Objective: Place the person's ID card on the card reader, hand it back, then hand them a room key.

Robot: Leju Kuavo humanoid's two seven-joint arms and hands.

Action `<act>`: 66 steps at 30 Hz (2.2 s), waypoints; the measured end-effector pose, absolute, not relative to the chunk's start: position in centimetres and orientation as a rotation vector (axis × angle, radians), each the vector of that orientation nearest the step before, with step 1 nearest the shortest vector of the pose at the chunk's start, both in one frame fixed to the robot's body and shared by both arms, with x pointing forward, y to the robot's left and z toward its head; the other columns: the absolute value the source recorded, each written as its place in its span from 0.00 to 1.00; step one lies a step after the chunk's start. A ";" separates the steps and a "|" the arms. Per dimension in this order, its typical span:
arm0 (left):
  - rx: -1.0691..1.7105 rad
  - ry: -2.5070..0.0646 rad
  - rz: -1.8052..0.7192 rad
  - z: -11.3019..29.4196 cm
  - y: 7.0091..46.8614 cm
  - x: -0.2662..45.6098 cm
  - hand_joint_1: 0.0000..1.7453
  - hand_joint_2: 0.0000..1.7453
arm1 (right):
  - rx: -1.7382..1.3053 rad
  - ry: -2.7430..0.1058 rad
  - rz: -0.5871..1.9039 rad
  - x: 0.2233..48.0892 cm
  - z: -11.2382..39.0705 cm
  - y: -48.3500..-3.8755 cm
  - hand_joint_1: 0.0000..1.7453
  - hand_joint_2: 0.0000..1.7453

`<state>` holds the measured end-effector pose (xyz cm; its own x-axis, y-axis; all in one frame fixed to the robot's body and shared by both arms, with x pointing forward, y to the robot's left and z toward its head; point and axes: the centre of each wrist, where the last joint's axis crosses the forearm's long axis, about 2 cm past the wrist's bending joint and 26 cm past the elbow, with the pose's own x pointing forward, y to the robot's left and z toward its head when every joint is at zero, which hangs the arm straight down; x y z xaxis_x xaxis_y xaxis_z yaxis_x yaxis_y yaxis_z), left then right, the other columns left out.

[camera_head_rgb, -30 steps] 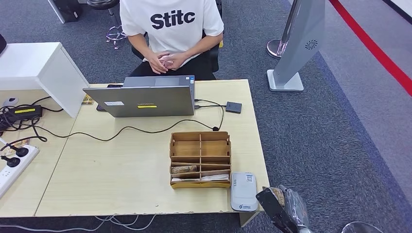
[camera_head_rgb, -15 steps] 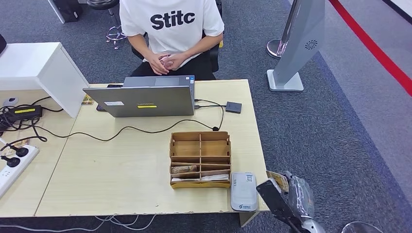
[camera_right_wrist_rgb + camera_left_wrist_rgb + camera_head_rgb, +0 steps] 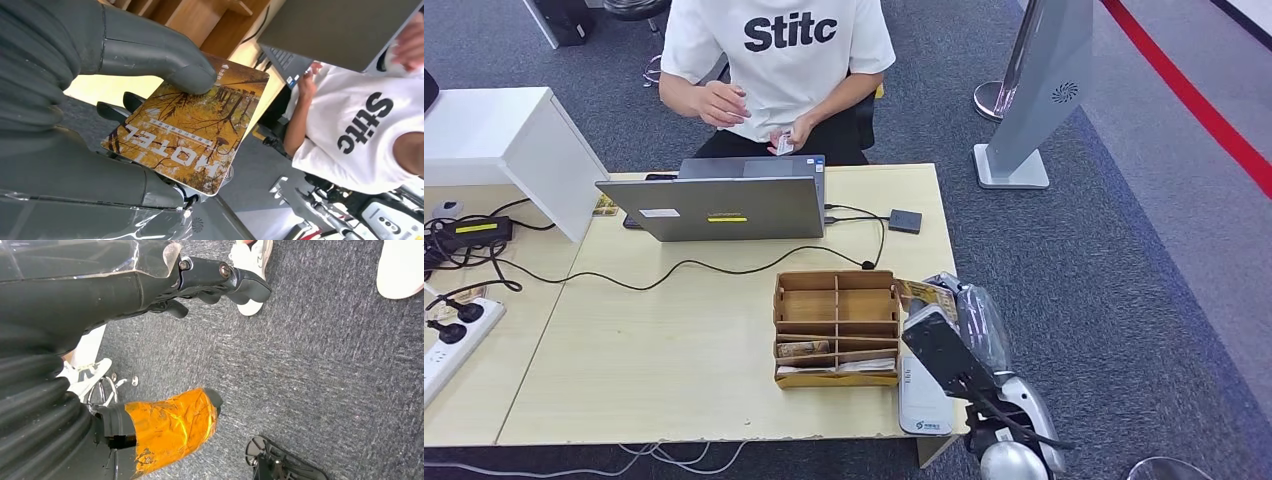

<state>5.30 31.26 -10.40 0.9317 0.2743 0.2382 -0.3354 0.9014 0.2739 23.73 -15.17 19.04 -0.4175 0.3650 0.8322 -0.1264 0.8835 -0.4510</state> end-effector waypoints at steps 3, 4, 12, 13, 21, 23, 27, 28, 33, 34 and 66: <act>0.319 -0.197 0.316 -10.4 31.4 5.3 0.00 1.00 | -0.164 -1.940 0.563 24.0 19.2 -14.8 1.00 1.00; 0.319 -0.197 0.316 -10.4 31.4 5.3 0.00 1.00 | -0.162 -1.941 0.567 24.0 19.2 -14.7 1.00 1.00; 0.317 -0.205 0.281 -10.4 31.7 5.6 0.00 1.00 | -0.052 -1.920 0.634 26.2 20.5 -12.4 1.00 1.00; 0.315 -0.209 0.269 -10.4 31.8 5.8 0.00 1.00 | -0.041 -1.909 0.658 26.9 20.9 -11.8 1.00 1.00; 0.302 -0.233 0.187 -10.4 32.2 6.5 0.00 1.00 | -0.005 -1.822 0.837 31.4 22.8 -7.0 1.00 1.00; 0.299 -0.235 0.178 -10.4 32.2 6.6 0.00 1.00 | -0.015 -1.807 0.867 32.0 22.7 -6.4 1.00 1.00; 0.296 -0.235 0.170 -10.4 32.1 6.7 0.00 1.00 | -0.025 -1.793 0.887 32.8 22.6 -6.0 0.27 1.00; 0.296 -0.235 0.169 -10.4 32.1 6.7 0.00 1.00 | -0.023 -1.792 0.886 32.9 22.5 -6.0 0.02 1.00; 0.297 -0.234 0.173 -10.4 32.2 6.7 0.00 1.00 | 0.010 -1.814 0.862 32.7 22.6 -6.0 0.00 1.00; 0.297 -0.234 0.174 -10.4 32.2 6.7 0.00 1.00 | 0.016 -1.828 0.853 32.6 22.8 -6.0 0.00 1.00; 0.276 -0.216 0.238 -10.5 31.3 6.0 0.00 1.00 | -0.125 -2.313 0.830 22.7 23.9 -11.5 0.00 1.00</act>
